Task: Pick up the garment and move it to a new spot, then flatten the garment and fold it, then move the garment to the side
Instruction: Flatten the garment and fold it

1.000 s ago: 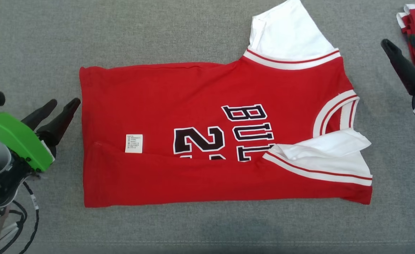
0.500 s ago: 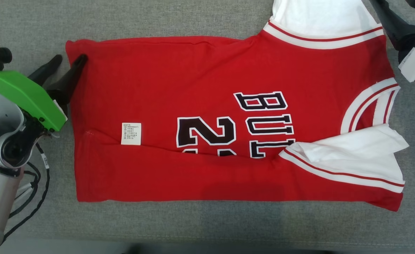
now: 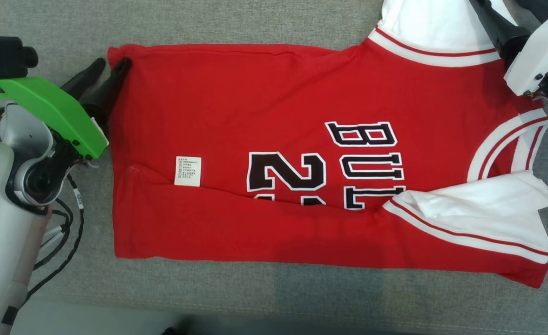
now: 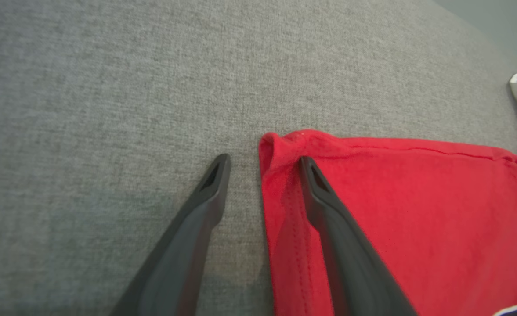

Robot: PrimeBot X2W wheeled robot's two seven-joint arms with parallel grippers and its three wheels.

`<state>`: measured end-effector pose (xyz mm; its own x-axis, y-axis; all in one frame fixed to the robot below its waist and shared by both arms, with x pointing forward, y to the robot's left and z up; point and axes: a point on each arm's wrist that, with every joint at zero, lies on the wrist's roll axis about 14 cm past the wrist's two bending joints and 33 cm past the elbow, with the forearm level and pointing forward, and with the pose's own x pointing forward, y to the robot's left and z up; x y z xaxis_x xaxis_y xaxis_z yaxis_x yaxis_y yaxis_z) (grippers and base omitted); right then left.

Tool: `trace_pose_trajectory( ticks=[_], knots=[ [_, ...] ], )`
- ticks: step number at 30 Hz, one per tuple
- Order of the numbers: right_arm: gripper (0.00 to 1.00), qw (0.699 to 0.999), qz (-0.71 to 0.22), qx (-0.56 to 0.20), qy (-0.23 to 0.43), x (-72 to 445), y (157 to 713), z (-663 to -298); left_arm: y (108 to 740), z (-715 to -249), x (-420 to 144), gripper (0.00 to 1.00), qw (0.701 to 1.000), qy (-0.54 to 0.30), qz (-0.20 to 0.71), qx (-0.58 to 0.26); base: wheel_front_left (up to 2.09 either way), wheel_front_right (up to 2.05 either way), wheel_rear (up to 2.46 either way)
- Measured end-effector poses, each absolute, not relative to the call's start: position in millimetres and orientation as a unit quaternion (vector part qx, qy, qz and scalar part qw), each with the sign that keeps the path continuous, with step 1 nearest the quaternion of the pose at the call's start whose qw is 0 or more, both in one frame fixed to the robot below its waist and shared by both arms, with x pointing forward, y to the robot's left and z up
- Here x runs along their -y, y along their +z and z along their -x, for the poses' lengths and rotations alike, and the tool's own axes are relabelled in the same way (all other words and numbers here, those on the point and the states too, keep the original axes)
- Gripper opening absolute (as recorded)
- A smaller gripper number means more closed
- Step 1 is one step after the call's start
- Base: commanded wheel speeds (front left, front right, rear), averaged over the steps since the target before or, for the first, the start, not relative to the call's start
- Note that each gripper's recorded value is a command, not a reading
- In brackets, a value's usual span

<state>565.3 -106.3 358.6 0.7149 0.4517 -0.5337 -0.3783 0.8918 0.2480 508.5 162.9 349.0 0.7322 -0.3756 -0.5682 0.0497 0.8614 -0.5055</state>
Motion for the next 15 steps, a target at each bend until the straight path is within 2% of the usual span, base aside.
trace_pose_trajectory(
  ticks=[2,3,9,15],
  knots=[
    [1.0,0.923,-0.058,-0.307,0.225,105,356,-566,348,-505,-161,0.49,0.899,-0.121,0.235,-0.35,0.0,0.0,0.0],
    [1.0,0.922,-0.055,-0.31,0.225,105,353,-567,348,-504,-159,0.47,0.898,-0.123,0.236,-0.35,0.0,0.0,0.0],
    [1.0,0.922,-0.051,-0.307,0.23,94,354,-580,349,-499,-155,0.39,0.896,-0.129,0.238,-0.353,0.0,0.0,0.0],
    [1.0,0.921,-0.058,-0.3,0.243,71,357,-590,350,-495,-155,0.42,0.895,-0.128,0.239,-0.354,0.0,0.0,0.0]
  ],
)
